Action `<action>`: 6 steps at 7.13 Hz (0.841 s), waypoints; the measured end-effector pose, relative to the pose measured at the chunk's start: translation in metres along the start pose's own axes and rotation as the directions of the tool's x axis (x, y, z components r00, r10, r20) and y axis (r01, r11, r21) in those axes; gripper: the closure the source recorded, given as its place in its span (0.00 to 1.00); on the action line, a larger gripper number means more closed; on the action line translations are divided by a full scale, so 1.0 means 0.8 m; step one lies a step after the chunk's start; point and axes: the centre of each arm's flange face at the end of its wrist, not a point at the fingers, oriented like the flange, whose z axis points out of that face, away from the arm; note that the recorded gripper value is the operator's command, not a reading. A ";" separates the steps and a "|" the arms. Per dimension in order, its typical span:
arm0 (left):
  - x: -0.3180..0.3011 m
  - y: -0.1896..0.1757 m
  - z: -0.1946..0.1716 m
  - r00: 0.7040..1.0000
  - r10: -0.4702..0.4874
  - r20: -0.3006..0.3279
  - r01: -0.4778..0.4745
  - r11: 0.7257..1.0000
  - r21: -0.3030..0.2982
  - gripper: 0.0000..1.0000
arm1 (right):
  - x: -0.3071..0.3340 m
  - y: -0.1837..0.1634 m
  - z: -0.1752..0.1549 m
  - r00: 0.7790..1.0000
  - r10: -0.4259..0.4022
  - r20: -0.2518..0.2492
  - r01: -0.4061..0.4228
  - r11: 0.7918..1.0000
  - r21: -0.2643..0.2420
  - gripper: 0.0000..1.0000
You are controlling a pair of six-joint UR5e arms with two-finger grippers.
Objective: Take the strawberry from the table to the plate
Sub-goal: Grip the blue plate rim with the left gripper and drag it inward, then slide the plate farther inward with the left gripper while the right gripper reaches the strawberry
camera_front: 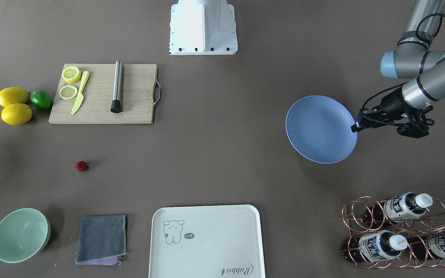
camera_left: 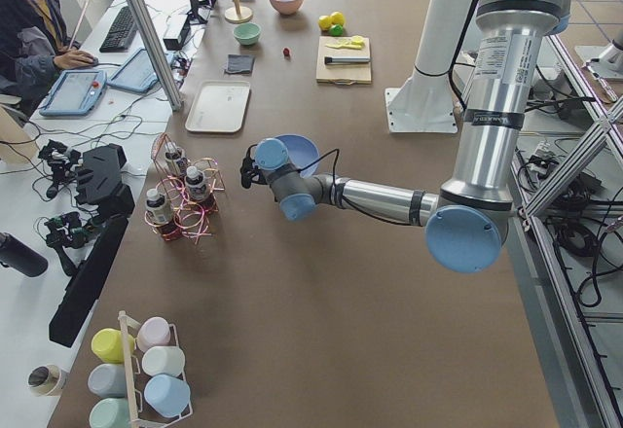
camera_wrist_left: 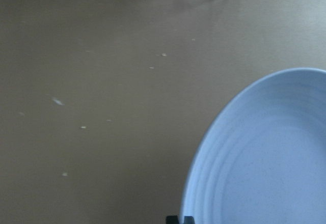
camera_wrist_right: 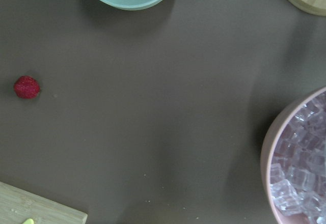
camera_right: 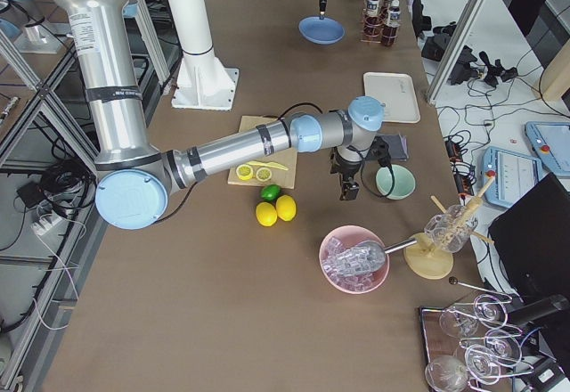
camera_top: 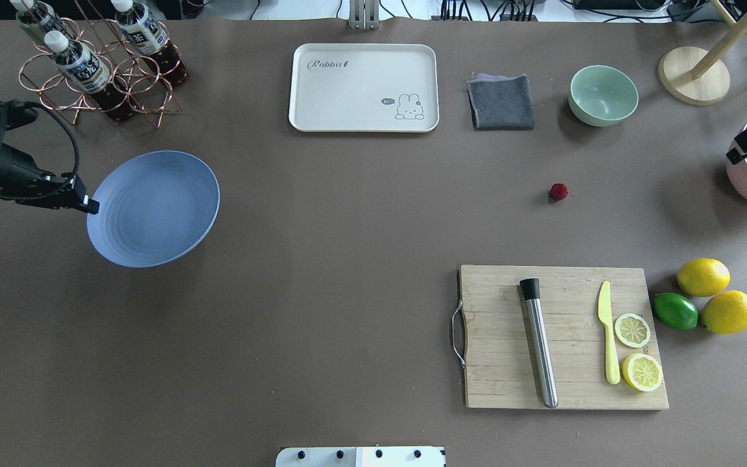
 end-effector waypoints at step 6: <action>0.242 0.065 0.095 0.999 -0.053 0.011 0.053 0.998 0.024 1.00 | -0.174 -0.100 0.128 0.999 0.015 0.049 -0.017 0.999 0.032 0.03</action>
